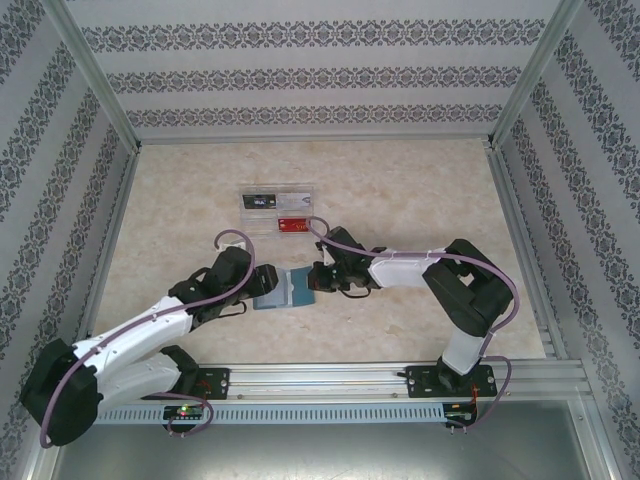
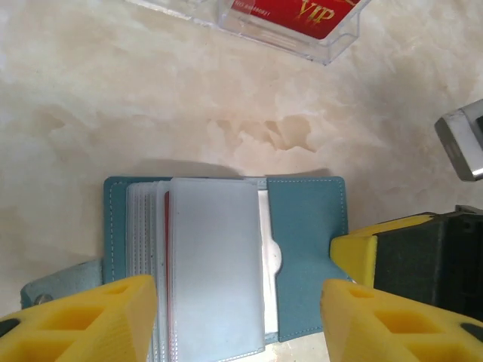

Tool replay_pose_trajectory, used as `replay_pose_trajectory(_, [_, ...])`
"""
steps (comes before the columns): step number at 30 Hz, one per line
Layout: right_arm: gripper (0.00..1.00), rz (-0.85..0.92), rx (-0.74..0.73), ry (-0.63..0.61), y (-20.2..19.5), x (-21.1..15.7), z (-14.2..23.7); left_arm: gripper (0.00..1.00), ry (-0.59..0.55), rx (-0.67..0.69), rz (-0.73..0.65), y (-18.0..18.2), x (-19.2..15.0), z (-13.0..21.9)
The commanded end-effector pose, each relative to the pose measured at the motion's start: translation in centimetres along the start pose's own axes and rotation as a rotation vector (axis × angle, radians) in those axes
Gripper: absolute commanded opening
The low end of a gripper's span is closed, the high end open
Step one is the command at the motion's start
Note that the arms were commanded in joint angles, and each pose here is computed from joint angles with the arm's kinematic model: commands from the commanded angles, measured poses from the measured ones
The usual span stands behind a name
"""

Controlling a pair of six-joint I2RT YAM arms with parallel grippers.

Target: Take the credit cards out of the card holder

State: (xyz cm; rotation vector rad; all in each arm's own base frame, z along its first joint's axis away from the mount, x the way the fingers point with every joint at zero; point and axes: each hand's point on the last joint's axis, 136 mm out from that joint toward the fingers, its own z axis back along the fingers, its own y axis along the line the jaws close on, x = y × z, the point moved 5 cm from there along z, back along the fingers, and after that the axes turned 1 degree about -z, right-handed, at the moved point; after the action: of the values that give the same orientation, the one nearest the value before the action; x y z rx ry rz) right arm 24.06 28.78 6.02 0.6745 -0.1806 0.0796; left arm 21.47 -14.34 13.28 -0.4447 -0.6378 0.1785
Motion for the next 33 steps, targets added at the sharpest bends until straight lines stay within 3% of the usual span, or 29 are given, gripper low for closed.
replay_pose_trajectory(1, [0.00,0.001,0.007,0.007,-0.2,-1.2,0.2,0.56,0.003,0.001,-0.040,0.5,-0.4,-0.1])
replay_pose_trajectory(10, [0.00,0.002,0.077,0.016,0.7,-1.9,-0.6,0.54,0.052,-0.052,0.013,0.5,-1.8,-2.0])
replay_pose_trajectory(23, [0.00,0.003,0.056,-0.003,1.1,-2.2,0.0,0.54,0.125,0.063,0.006,1.9,-2.9,-2.8])
replay_pose_trajectory(33, [0.00,0.006,0.063,0.019,1.6,-2.5,-0.7,0.53,0.190,-0.012,0.043,1.6,-4.5,-4.4])
